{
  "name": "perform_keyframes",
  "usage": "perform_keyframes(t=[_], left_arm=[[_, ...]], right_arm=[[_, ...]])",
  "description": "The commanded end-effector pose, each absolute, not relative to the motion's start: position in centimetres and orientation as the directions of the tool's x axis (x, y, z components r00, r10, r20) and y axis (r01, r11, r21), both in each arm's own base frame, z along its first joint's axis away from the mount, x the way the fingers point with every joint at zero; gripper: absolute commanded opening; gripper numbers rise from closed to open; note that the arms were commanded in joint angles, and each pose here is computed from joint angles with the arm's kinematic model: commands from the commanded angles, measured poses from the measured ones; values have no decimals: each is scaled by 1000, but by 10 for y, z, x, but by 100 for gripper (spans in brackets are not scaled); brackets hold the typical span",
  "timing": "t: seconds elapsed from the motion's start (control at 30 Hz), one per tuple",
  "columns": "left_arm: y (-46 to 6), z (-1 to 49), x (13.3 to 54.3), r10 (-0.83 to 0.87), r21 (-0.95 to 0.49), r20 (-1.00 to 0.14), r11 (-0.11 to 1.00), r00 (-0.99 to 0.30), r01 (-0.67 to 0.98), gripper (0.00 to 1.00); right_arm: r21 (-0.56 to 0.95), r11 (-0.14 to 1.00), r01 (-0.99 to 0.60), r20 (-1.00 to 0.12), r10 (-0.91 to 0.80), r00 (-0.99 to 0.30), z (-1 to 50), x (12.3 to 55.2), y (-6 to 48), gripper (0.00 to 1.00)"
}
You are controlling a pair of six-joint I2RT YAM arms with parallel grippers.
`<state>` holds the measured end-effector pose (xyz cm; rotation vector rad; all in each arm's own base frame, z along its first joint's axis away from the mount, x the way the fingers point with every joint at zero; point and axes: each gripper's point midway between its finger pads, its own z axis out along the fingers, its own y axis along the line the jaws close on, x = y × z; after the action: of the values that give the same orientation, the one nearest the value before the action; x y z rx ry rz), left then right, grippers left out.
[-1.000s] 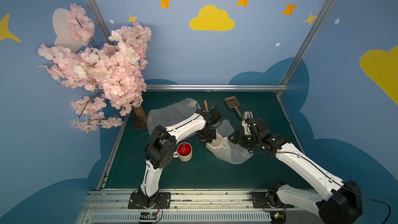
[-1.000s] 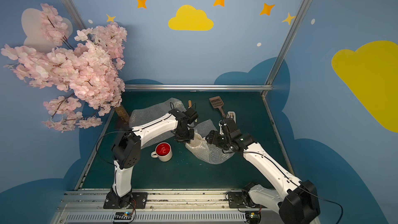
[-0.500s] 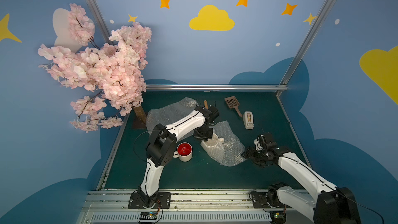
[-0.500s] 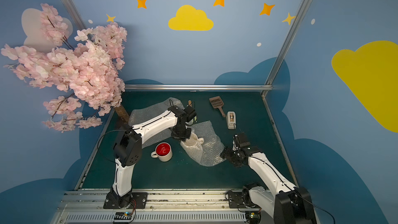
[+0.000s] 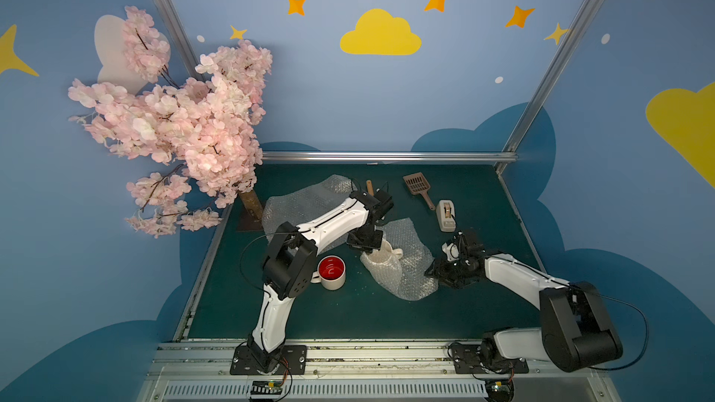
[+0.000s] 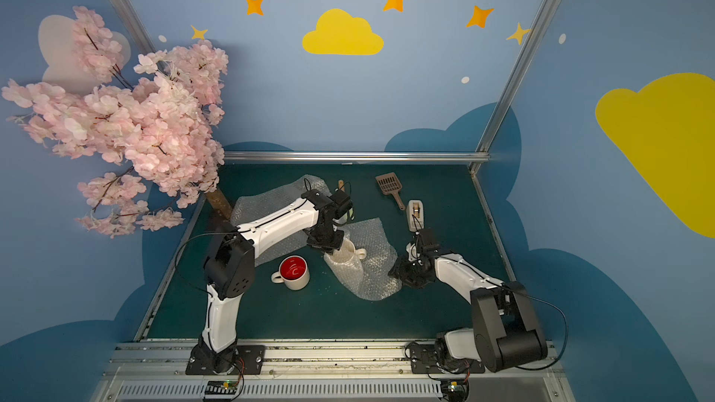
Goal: Wrap mugs in bubble wrap
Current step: Wrap the mug in bubble wrap.
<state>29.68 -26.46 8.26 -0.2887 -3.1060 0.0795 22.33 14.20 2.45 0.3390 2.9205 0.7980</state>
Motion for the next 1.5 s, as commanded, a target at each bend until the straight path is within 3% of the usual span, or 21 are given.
perform_keyframes(t=[0.0,0.1,0.27,0.6,0.93,1.37,1.47], left_arm=[[-249,71,290,192,7,67,981,-979,193,3],[-249,71,291,194,7,67,981,-979,195,3],[-251,72,292,200,2,67,980,-978,200,3],[-262,76,293,222,21,64,974,-973,224,3],[-297,70,290,263,-47,60,964,-963,260,3],[-328,66,279,316,-123,69,944,-946,307,3],[-334,67,279,331,-160,47,934,-942,320,3]], right_arm=[[528,832,170,-9,205,-979,20,211,147,37],[526,836,156,-30,202,-979,30,208,144,18],[549,826,128,-70,199,-978,53,207,144,0],[761,648,26,-73,125,-989,139,207,186,0],[905,425,16,-12,63,-998,188,229,236,0],[885,466,1,-30,60,-998,169,256,291,0],[845,534,0,-51,81,-995,155,262,292,0]])
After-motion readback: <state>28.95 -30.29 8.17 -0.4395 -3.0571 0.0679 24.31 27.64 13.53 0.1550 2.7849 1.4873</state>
